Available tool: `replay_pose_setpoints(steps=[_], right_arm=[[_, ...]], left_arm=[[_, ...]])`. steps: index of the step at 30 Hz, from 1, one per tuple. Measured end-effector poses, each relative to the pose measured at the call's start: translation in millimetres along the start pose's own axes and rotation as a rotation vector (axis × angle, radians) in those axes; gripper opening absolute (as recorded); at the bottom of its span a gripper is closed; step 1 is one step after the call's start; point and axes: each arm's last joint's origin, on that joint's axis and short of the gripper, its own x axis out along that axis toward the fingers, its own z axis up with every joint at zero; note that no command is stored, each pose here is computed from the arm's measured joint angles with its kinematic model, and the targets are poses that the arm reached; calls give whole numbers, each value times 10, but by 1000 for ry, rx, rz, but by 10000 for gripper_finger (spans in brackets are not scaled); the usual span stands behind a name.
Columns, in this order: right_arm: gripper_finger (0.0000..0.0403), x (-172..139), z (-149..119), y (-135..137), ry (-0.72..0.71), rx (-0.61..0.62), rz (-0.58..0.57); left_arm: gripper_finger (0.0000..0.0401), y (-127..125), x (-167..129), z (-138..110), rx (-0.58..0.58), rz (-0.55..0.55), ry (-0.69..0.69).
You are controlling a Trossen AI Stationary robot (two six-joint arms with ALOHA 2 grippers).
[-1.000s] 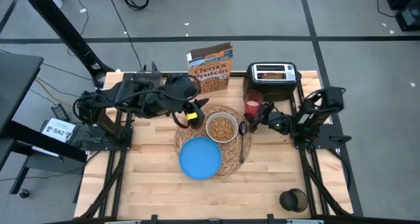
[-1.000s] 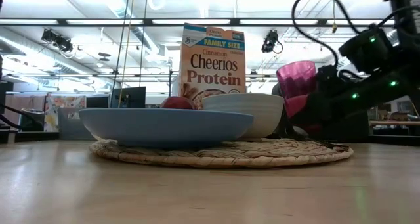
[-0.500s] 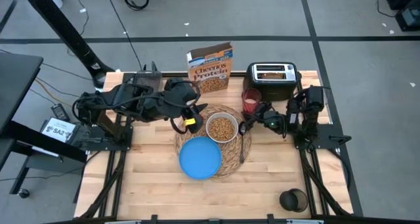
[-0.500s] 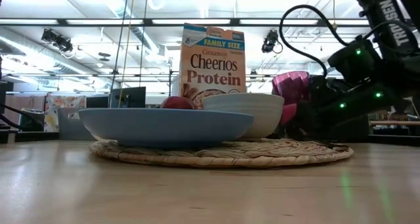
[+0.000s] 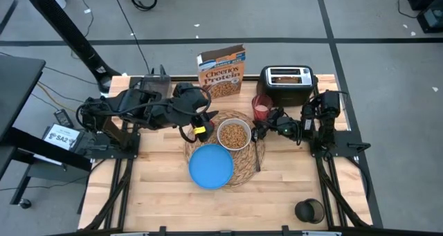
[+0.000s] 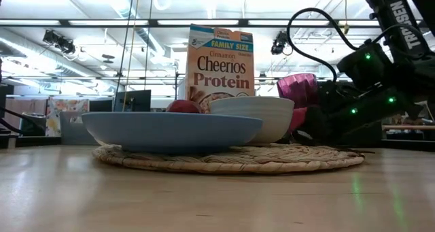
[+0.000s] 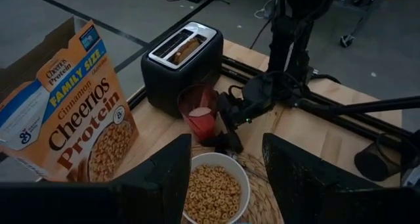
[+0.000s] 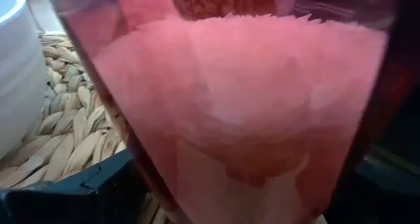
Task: Arrange a breakfast setting
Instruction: Put the glass of milk to the top of the black spoon
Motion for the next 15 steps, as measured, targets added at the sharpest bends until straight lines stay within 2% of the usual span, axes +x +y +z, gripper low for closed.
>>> replay_pose_setpoints(steps=[5, 15], right_arm=[[397, -46, -26, -31, 27, 41, 24], [390, -219, -13, -122, 39, 40, 22]], left_arm=[[192, 14, 0, -22, -5, 12, 20], [192, 17, 0, -28, -4, 15, 25]])
